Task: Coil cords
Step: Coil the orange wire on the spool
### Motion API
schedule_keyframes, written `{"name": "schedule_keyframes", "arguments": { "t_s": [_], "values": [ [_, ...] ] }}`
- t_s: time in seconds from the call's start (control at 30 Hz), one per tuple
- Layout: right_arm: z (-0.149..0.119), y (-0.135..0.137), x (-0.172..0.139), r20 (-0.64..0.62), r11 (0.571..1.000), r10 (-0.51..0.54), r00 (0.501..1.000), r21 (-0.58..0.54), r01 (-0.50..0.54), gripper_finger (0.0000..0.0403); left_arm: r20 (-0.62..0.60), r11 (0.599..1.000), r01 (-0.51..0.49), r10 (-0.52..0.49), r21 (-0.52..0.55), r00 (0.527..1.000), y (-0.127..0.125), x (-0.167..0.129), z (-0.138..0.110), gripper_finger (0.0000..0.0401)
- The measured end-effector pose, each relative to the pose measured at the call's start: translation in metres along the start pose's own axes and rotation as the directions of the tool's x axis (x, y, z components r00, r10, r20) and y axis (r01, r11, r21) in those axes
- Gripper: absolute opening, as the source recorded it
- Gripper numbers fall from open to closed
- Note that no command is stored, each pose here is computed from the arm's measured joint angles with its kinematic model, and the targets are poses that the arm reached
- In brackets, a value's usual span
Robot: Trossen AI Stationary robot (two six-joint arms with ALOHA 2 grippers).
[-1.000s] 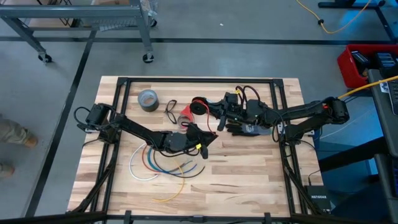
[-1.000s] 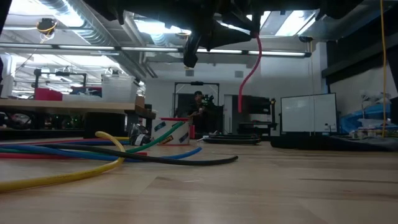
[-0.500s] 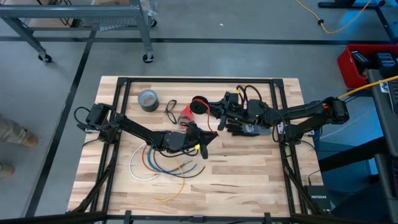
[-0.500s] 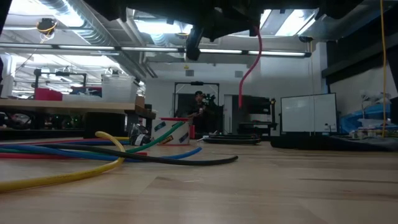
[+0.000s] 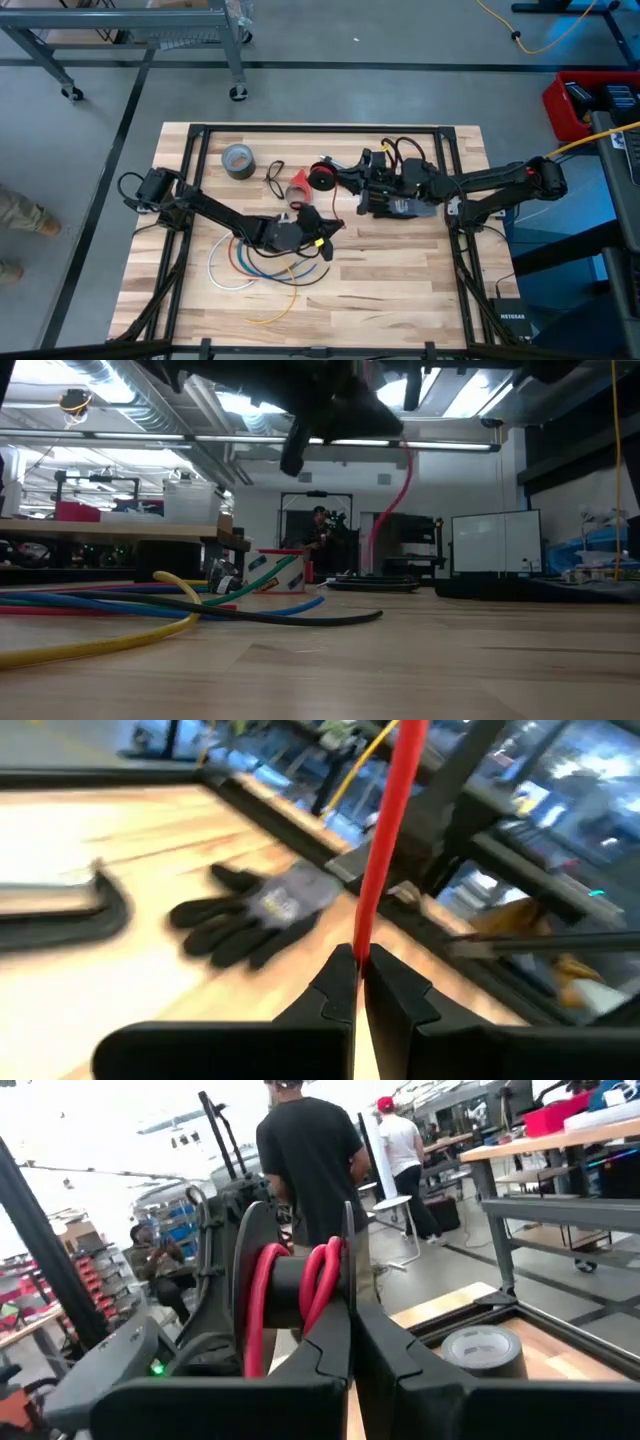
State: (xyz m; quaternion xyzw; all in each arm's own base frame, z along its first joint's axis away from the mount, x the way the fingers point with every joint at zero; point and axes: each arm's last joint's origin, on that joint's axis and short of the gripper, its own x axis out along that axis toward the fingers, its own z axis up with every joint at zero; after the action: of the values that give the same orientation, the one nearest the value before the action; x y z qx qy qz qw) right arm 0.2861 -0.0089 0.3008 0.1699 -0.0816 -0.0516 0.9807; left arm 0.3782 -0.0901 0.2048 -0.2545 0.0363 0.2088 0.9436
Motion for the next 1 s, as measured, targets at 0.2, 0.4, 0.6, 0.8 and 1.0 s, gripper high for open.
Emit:
{"name": "schedule_keyframes", "arguments": {
  "t_s": [0.2, 0.4, 0.6, 0.8, 1.0],
  "values": [
    [0.003, 0.001, -0.011, -0.096, 1.0, 0.007, 0.995, -0.008, -0.008, 0.0005, -0.01, 0.999, -0.043, 0.043, -0.004, 0.999, -0.001, -0.004, -0.005, 0.0002],
    [-0.003, -0.001, -0.021, -0.253, 1.0, 0.006, 0.967, -0.015, -0.01, 0.0005, -0.061, 0.997, -0.075, 0.075, -0.002, 0.995, 0.001, -0.009, -0.006, 0.0001],
    [-0.01, -0.002, -0.03, -0.395, 0.999, 0.036, 0.918, 0.001, -0.038, 0.0005, -0.202, 0.981, -0.195, 0.19, -0.008, 0.961, 0.013, -0.022, -0.006, 0.0],
    [-0.008, -0.001, -0.03, -0.38, 0.999, 0.041, 0.924, 0.006, -0.042, 0.0005, -0.257, 0.979, -0.203, 0.192, -0.014, 0.947, 0.016, -0.024, -0.006, 0.0],
    [-0.005, -0.003, -0.028, -0.323, 0.999, -0.044, 0.945, -0.019, 0.039, 0.0005, -0.185, 0.989, -0.134, 0.121, -0.06, 0.975, 0.013, -0.015, 0.004, 0.0]
  ]
}}
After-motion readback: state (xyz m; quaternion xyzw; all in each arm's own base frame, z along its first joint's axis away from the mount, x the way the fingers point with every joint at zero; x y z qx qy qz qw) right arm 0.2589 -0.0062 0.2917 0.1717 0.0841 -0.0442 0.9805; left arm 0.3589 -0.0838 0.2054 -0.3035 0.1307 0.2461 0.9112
